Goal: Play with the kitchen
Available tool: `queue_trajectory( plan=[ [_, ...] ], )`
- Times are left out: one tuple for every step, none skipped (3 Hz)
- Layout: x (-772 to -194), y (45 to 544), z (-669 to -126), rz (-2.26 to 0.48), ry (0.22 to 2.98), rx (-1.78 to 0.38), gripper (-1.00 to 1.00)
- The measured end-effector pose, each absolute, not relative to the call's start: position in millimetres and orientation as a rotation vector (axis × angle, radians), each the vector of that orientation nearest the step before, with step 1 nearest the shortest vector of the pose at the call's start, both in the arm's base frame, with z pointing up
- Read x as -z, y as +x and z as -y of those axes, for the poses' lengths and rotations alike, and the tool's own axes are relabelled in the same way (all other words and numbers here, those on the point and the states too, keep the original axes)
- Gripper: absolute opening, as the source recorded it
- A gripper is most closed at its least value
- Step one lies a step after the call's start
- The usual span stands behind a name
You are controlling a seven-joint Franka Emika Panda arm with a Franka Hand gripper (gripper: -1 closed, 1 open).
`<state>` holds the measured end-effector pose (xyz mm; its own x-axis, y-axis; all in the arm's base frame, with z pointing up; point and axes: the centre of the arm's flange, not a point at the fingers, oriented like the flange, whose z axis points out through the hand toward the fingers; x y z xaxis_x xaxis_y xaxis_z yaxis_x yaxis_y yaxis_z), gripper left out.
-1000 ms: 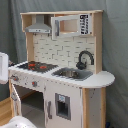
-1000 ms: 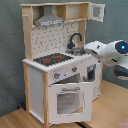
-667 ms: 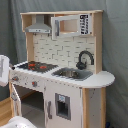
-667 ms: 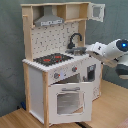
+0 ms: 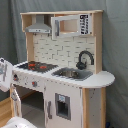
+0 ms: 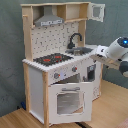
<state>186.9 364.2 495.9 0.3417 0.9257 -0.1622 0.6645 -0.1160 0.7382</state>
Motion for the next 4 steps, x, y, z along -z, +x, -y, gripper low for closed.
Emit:
queue_trajectory(
  plan=[
    [-484,186,-352,-1.475,1.901,-0.38,1.0],
    [-473,190,-345,-1.548,1.941,-0.326,1.0],
    [-461,202,-336,-1.636,1.977,-0.27,1.0],
    [-450,223,-328,-1.718,2.007,-0.202,1.0]
  ],
)
